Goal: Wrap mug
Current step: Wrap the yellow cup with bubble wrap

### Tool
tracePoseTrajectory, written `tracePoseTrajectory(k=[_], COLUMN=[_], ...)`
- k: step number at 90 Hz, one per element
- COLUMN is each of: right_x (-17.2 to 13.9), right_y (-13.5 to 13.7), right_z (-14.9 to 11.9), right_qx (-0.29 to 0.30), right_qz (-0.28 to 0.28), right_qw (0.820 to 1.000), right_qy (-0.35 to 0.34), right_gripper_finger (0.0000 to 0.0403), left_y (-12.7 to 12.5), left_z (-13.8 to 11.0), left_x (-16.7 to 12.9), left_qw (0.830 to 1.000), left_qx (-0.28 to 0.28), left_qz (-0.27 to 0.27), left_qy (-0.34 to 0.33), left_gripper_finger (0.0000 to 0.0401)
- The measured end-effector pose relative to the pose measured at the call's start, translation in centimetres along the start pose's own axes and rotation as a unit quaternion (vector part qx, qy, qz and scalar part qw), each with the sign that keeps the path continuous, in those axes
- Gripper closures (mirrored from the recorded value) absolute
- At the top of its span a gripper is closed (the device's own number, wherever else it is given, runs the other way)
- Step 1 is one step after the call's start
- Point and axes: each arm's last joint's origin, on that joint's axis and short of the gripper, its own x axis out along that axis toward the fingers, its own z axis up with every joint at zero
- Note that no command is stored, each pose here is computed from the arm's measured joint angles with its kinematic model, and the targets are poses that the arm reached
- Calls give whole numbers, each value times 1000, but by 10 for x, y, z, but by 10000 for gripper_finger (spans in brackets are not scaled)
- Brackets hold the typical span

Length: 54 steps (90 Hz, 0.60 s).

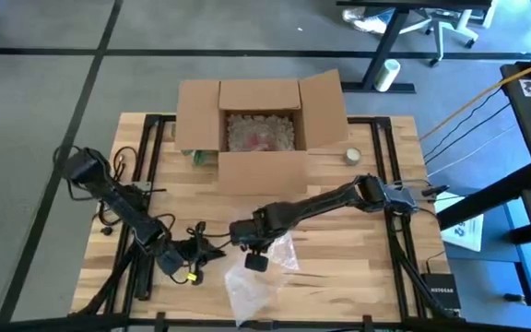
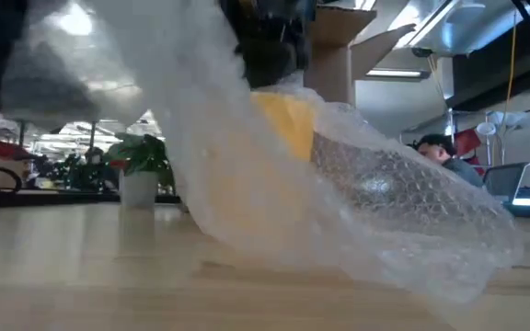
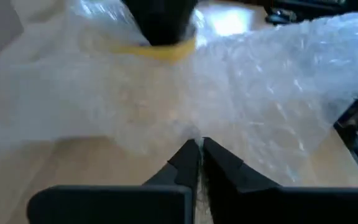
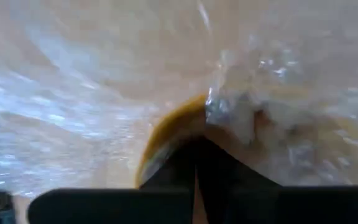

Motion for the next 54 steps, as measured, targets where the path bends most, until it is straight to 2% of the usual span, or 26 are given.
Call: tracePoseTrajectory(k=[37, 54], right_x=[-45, -75], right_y=[5, 14], right_z=[-6, -23], right_qx=[8, 11], right_qz=[8, -72], right_qw=[1000, 995], right_qy=[-26, -65], right_gripper_finger=[403, 403], left_y=[4, 13], left_z=[31, 46], left_x=[-12, -4], left_qw=[998, 995], left_qx=[19, 25], left_qz=[-13, 7], left_qy=[-56, -97], left_gripper_finger=[401, 401])
